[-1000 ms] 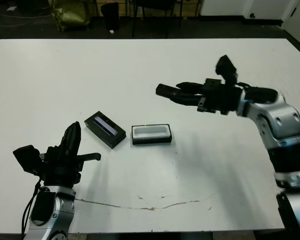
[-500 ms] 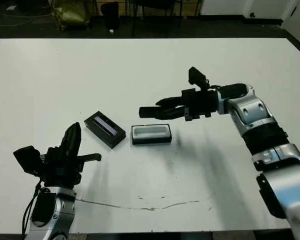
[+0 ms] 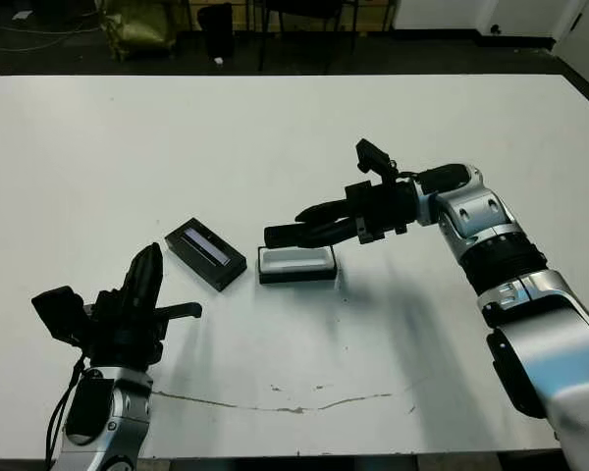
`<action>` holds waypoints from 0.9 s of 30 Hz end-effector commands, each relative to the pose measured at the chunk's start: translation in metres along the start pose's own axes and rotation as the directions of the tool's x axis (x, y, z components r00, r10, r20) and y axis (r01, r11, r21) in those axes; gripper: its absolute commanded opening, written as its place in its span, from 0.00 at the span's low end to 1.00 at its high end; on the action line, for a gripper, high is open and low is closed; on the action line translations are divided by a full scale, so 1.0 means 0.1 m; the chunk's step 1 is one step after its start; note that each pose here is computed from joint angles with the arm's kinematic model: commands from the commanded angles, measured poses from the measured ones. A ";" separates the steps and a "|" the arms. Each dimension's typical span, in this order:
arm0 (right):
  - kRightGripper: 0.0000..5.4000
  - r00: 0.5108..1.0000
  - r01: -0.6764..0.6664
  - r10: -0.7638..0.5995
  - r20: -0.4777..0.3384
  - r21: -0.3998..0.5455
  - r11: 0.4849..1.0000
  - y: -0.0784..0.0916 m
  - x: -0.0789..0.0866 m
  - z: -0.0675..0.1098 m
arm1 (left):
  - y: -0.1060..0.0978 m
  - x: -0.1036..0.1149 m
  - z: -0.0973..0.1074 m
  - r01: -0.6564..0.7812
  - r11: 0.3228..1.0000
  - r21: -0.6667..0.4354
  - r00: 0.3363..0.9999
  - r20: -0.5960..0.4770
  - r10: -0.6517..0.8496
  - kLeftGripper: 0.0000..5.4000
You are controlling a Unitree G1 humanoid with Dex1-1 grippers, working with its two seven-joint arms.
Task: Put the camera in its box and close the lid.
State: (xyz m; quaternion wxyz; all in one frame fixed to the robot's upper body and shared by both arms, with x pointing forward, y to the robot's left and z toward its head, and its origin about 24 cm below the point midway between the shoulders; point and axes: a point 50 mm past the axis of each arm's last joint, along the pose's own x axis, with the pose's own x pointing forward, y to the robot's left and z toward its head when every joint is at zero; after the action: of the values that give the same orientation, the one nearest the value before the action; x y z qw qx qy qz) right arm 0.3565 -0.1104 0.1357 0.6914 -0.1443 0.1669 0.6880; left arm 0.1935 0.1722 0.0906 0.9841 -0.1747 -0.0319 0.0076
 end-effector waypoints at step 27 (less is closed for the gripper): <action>0.13 0.983 0.001 -0.007 -0.183 -0.033 0.999 0.00 0.17 0.01 | 0.04 -0.03 -0.05 -0.016 1.000 0.010 0.999 -0.031 0.016 0.00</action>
State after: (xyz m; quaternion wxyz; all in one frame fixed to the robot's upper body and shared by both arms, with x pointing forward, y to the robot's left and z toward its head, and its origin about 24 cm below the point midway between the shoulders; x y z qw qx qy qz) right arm 0.3566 -0.0965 0.1288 0.6770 -0.2111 0.2063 0.6742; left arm 0.1927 0.1719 0.0900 0.9840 -0.1758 -0.0279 0.0077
